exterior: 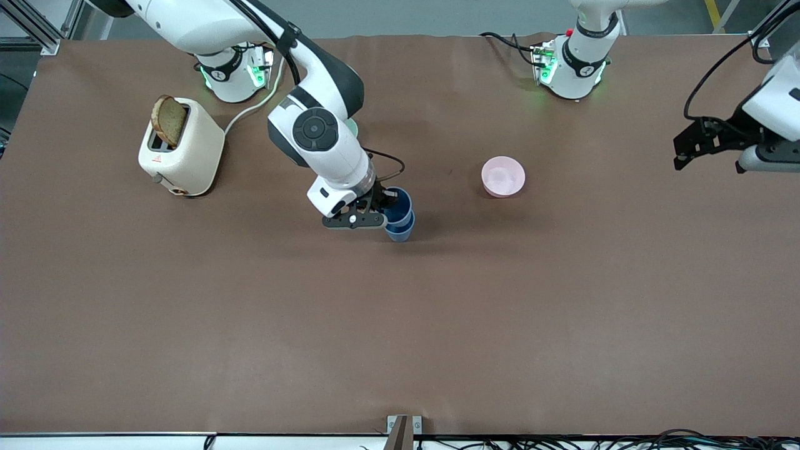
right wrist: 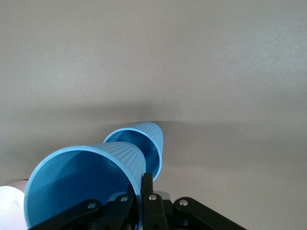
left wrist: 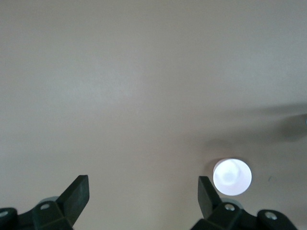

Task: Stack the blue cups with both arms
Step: 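Lower the blue cup into the placed cup and open the right gripper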

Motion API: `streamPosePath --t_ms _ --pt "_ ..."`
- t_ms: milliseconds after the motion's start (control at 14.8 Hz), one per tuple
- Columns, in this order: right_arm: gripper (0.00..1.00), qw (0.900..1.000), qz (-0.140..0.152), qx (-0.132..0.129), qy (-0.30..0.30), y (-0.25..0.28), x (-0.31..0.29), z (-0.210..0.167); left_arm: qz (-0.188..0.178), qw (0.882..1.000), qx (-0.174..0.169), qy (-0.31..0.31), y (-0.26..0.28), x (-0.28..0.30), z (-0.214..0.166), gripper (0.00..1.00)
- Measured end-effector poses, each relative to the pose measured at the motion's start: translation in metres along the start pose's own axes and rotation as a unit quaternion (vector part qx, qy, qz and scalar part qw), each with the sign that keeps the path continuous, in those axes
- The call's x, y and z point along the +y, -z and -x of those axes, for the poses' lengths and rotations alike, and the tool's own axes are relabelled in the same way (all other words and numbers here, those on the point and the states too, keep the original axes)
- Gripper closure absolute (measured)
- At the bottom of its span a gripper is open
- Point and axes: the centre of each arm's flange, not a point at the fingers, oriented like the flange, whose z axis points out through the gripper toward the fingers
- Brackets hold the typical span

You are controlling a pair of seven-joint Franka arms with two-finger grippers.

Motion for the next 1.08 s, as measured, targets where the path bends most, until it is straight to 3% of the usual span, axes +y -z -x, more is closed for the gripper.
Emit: streamPosePath --t_ms 203,609,677,947,1083 --pt "0.96 1.000 -0.002 0.004 0.003 -0.005 0.000 -0.002 0.000 1.000 -0.001 0.001 0.003 0.002 0.018 0.00" --pt "0.93 0.999 0.024 0.012 0.025 -0.025 0.005 -0.003 0.000 1.000 -0.005 0.005 0.004 -0.002 0.028 0.00" --pt "0.88 0.999 0.025 0.011 0.025 -0.026 0.006 -0.003 0.000 1.000 -0.009 0.007 0.003 -0.003 0.029 0.00" --pt "0.53 0.999 0.022 0.015 0.023 -0.022 0.006 -0.006 0.000 1.000 -0.009 0.009 0.005 -0.004 0.029 0.00" --pt "0.30 0.999 0.018 0.027 0.020 -0.009 0.007 -0.013 0.000 1.000 -0.009 0.008 0.006 -0.004 0.029 0.00"
